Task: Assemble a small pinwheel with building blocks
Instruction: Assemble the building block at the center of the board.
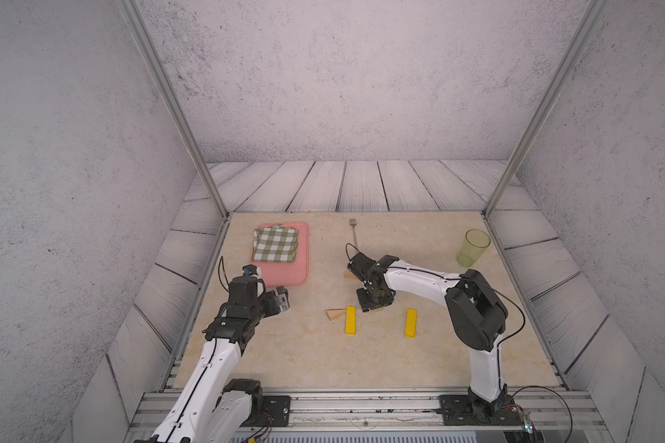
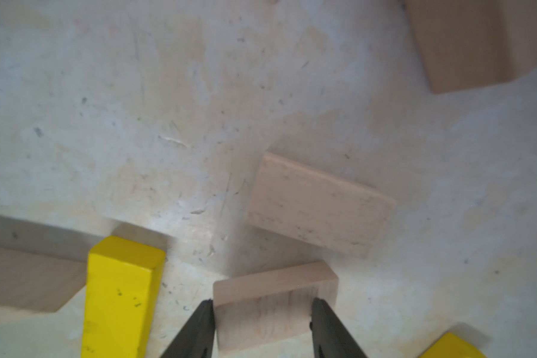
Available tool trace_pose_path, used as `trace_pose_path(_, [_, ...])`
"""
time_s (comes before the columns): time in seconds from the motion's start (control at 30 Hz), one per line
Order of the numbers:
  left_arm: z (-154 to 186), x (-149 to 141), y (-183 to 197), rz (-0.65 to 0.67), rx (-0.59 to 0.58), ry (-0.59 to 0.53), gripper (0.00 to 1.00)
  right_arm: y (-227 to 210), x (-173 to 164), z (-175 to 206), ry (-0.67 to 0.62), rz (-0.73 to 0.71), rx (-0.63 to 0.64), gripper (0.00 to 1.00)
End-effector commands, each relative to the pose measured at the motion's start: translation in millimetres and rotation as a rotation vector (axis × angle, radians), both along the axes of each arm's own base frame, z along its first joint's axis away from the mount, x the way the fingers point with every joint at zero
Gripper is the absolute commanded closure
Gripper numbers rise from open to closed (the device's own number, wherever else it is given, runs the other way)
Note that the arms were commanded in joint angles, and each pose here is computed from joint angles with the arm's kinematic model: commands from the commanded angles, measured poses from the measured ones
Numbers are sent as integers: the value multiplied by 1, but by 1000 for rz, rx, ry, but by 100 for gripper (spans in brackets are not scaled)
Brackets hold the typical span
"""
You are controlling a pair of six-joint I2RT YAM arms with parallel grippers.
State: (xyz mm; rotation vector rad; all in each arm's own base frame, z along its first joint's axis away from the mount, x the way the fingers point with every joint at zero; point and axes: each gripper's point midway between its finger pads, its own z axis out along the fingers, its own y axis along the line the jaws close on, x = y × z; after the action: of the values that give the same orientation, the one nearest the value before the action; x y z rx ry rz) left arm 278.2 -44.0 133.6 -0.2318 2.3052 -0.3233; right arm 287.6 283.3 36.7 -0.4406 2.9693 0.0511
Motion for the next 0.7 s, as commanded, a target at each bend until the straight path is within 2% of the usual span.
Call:
trace_pose_path(0.0, [1,-1,-2,-7,1,-10,2,-2,-3,-14,40,-56,-43,47])
trace_pose_path(0.27, [1,-1,-3,-8,2,-11,2,-13,6,-14,16,-87,-129,45])
trace_pose_path(0.67, [0,-1,-2,-7,2,-9,2,-7,13,26,-81,-58,-34,28])
